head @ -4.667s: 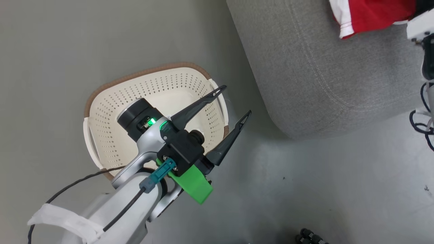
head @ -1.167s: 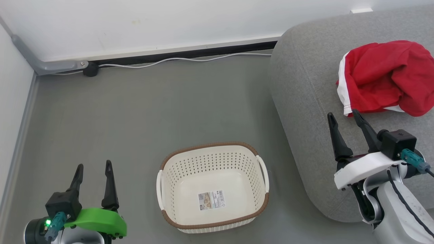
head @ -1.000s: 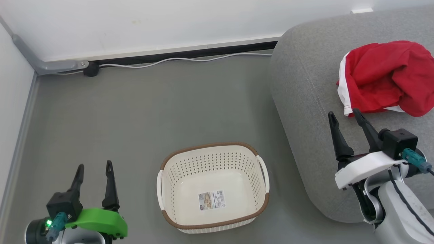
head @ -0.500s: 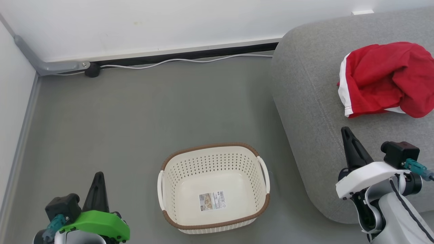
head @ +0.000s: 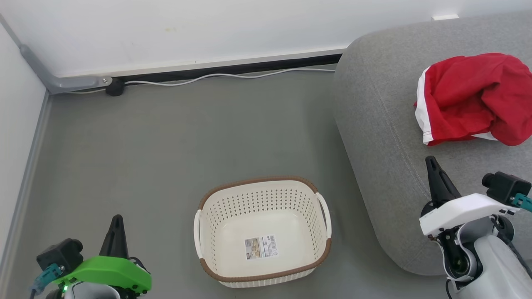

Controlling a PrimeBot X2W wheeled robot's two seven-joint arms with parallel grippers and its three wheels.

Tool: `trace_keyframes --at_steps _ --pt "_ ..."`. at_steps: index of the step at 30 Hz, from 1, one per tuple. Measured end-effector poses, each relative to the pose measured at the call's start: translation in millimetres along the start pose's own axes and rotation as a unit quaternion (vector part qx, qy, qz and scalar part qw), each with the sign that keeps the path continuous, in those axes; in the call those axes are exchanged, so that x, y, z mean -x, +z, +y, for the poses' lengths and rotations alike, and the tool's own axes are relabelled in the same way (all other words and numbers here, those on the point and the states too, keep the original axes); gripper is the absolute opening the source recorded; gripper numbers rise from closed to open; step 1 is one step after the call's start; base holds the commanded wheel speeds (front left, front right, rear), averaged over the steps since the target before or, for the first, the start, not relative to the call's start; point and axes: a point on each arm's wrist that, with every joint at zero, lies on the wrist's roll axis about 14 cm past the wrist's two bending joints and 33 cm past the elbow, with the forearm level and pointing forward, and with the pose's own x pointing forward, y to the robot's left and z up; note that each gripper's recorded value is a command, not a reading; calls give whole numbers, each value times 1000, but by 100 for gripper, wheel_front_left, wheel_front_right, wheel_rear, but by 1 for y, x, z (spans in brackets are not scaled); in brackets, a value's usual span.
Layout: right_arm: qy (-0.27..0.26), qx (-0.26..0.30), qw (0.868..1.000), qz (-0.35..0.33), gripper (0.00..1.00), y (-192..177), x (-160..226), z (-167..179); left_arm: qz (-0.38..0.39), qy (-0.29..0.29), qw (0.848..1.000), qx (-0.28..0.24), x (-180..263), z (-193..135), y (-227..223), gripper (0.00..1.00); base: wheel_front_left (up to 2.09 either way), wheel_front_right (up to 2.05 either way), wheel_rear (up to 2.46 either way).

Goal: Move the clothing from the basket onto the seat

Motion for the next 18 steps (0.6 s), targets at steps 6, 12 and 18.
trace_keyframes --at_steps 6,12,18 --pt "-8 -42 999 2 0 1 0 -3 10 4 999 40 0 3 -1 0 0 0 0" --pt "-15 -86 996 4 0 2 -1 -6 16 9 996 82 0 5 -2 0 0 0 0" --pt "-23 -132 991 4 0 3 -1 -9 23 12 992 120 0 8 -3 0 0 0 0"
